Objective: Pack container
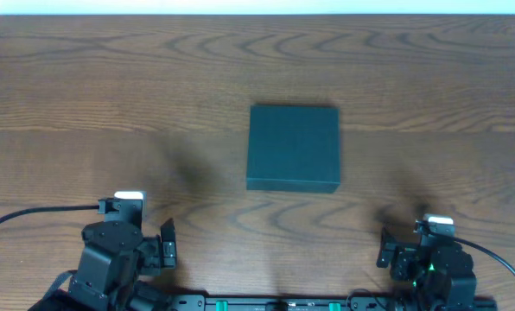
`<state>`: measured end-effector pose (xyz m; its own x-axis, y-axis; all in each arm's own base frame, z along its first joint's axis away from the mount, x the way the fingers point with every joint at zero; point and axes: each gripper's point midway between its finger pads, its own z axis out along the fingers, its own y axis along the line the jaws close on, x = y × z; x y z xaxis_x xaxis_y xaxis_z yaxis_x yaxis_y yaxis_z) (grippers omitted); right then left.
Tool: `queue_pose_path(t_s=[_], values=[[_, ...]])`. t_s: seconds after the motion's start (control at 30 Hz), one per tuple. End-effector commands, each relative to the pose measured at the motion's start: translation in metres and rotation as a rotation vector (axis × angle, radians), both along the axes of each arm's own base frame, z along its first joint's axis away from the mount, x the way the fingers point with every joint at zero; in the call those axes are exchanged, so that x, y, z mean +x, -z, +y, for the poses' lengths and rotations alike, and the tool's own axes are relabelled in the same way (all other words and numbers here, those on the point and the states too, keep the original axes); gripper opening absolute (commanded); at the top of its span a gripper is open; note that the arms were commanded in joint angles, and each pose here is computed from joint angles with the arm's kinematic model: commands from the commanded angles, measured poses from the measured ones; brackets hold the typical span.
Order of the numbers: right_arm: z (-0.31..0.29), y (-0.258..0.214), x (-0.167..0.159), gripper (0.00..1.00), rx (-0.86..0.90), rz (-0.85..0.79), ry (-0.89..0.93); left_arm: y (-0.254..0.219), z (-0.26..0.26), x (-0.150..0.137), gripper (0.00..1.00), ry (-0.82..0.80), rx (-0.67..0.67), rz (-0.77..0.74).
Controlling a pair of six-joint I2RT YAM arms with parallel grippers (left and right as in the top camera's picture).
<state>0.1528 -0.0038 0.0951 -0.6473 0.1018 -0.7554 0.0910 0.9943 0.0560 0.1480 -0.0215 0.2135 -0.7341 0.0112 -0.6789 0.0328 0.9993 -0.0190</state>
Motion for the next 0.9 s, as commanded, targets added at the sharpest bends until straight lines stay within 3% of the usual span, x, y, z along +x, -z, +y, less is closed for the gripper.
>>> queue_pose_path(t_s=[0.0,0.67,0.87], values=[[-0.0003,0.0011,-0.0005,0.99,-0.006,0.000,-0.005,0.0006,0.0007,-0.0006,0.96,-0.006,-0.002,0.002],[-0.0003,0.0011,-0.0005,0.99,-0.006,0.000,-0.005,0.0005,0.0007,-0.0007,0.95,-0.006,-0.003,0.001],[-0.0003,0.0011,-0.0005,0.99,-0.006,0.000,-0.005,0.0022,0.0062,-0.0029,0.96,-0.030,-0.031,-0.072]])
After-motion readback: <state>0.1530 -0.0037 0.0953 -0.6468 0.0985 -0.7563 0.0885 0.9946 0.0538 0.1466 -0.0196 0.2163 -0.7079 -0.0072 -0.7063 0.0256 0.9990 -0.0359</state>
